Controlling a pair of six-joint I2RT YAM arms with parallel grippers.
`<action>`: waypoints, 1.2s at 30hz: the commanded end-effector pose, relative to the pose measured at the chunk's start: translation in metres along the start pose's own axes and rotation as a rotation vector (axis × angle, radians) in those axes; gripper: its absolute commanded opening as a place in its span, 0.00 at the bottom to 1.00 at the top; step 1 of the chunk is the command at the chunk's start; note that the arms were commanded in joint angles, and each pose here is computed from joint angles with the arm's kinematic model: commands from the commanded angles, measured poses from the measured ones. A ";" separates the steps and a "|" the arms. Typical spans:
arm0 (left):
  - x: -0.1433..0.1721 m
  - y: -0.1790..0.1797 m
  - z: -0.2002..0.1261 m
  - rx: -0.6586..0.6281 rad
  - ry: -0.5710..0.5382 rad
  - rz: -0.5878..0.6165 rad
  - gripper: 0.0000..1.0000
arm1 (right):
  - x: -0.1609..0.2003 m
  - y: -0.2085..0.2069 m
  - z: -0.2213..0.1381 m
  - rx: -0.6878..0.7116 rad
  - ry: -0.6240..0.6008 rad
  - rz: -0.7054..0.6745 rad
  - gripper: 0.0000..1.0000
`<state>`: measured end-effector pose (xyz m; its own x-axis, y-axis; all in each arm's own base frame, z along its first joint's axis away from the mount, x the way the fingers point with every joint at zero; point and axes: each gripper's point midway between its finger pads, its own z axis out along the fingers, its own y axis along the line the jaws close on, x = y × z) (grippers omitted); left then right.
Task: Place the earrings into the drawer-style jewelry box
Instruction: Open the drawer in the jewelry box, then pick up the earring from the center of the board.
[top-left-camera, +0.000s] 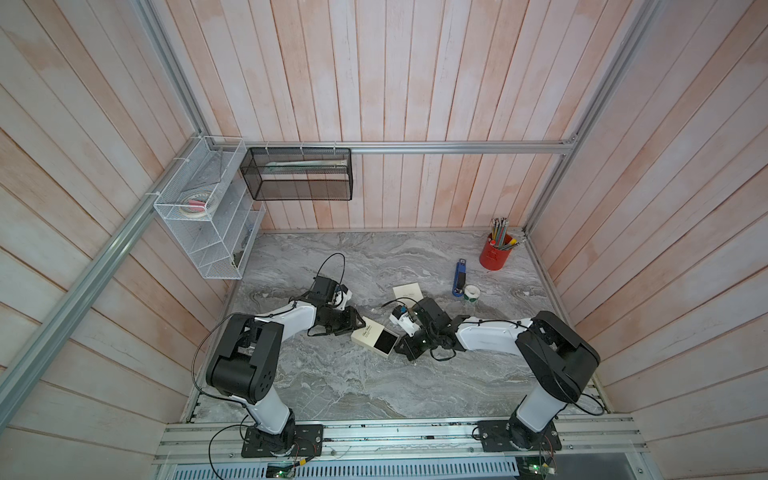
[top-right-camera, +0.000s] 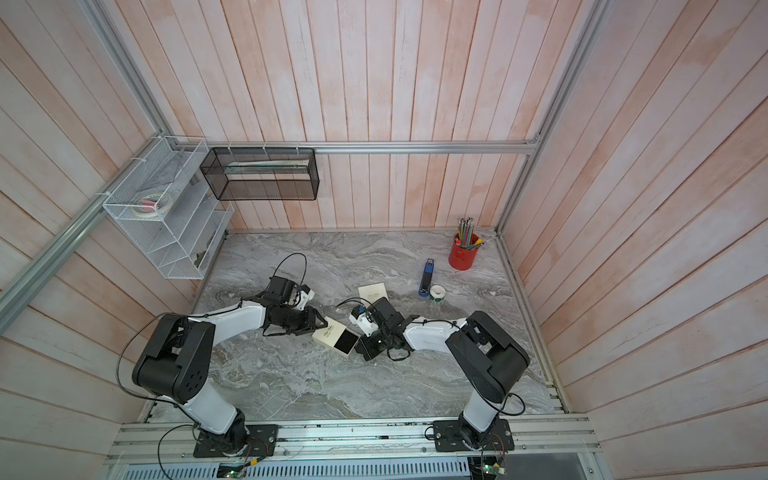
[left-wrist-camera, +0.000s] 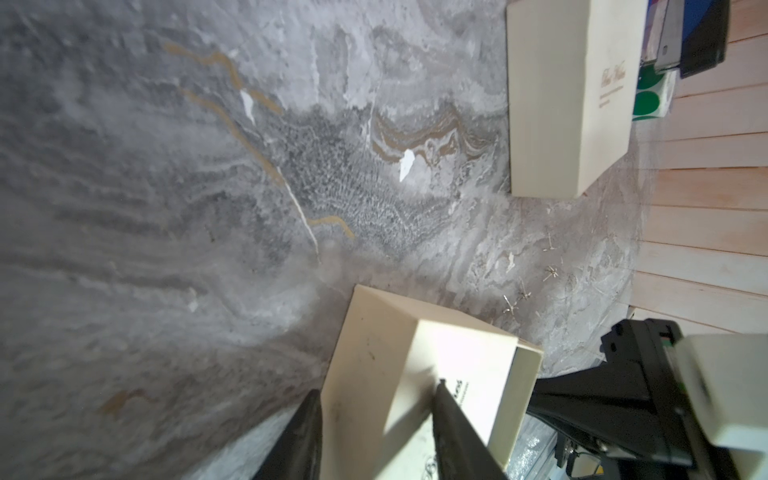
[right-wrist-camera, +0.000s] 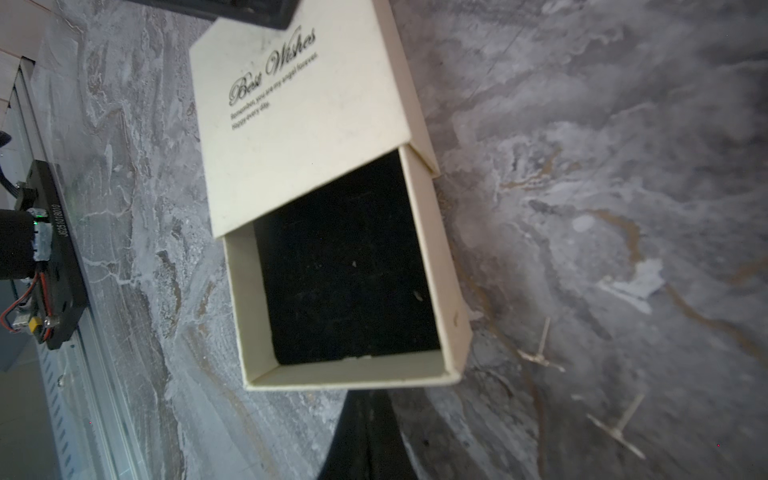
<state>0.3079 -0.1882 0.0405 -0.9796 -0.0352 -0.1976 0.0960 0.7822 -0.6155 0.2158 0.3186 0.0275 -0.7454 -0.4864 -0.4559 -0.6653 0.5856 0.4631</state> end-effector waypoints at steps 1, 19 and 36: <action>0.005 0.009 0.002 -0.037 0.009 -0.009 0.49 | 0.006 -0.002 -0.007 0.022 0.017 0.006 0.12; -0.035 -0.031 -0.059 -0.195 -0.274 0.070 0.87 | -0.042 -0.075 -0.129 0.308 -0.359 0.394 0.44; 0.008 -0.143 -0.002 0.023 -0.315 0.260 1.00 | -0.022 -0.098 -0.122 0.248 -0.172 0.538 0.29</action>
<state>0.2904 -0.2799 0.1228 -0.8324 -0.0318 -0.5533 0.2972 0.8171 -0.4940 0.3049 0.1834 0.0905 -0.9039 0.0764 -0.4208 -0.1362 0.8813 0.4525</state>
